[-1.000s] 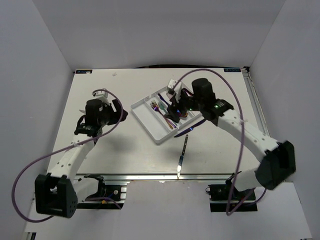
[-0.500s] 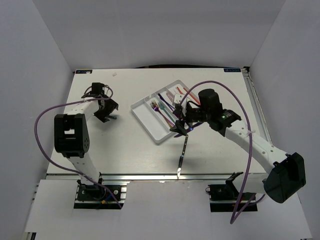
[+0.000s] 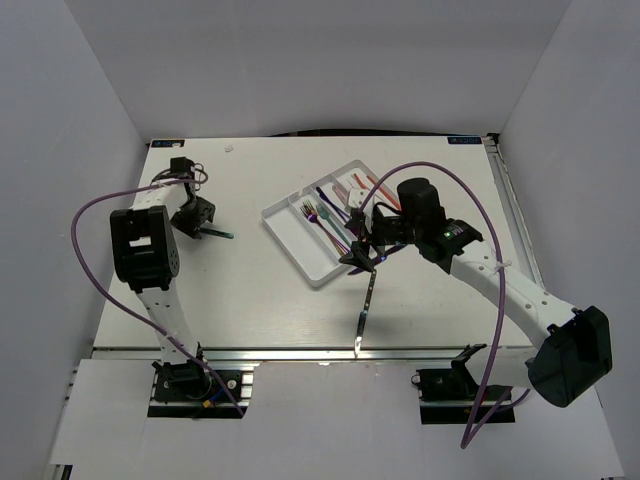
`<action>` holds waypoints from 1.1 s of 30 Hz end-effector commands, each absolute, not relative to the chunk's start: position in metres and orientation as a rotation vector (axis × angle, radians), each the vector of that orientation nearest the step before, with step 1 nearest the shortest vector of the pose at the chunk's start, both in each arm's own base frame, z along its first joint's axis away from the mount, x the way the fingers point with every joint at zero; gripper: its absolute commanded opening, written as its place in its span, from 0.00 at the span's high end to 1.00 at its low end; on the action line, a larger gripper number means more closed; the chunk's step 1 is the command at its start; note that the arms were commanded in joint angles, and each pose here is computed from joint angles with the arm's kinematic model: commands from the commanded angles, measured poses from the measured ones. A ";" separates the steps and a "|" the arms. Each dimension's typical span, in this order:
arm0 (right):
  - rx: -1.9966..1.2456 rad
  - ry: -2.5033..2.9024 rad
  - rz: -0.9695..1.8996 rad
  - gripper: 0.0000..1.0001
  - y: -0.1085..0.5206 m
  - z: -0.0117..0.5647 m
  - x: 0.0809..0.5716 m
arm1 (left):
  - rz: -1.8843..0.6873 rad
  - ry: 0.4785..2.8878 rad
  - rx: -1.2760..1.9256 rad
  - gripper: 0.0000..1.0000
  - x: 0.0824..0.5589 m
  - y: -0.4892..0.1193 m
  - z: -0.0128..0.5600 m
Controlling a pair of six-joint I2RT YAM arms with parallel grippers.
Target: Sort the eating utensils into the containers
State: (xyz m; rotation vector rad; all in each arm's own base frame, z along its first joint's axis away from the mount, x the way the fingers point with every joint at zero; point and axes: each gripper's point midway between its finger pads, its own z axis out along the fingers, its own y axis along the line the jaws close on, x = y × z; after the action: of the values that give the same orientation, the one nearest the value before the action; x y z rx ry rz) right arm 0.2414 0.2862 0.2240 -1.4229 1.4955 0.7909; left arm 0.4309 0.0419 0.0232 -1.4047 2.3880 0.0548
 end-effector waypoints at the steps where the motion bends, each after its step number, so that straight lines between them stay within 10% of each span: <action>1: -1.414 1.439 0.769 0.11 0.286 0.235 0.243 | 0.114 2.401 -1.412 0.34 0.428 0.051 0.025; 22: -1.393 1.445 0.757 0.11 0.282 0.237 0.248 | 0.045 2.423 -1.216 1.00 0.413 0.045 0.064; 33: -1.374 1.469 0.753 0.11 0.278 0.234 0.254 | -0.218 2.373 -0.907 1.00 0.381 -0.056 0.126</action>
State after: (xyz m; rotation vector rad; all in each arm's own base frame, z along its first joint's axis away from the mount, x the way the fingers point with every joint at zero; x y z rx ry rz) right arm 0.2493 0.2774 0.2192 -1.3963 1.5260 0.7689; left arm 0.3896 -0.0259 0.1151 -0.9649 2.3803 -0.1074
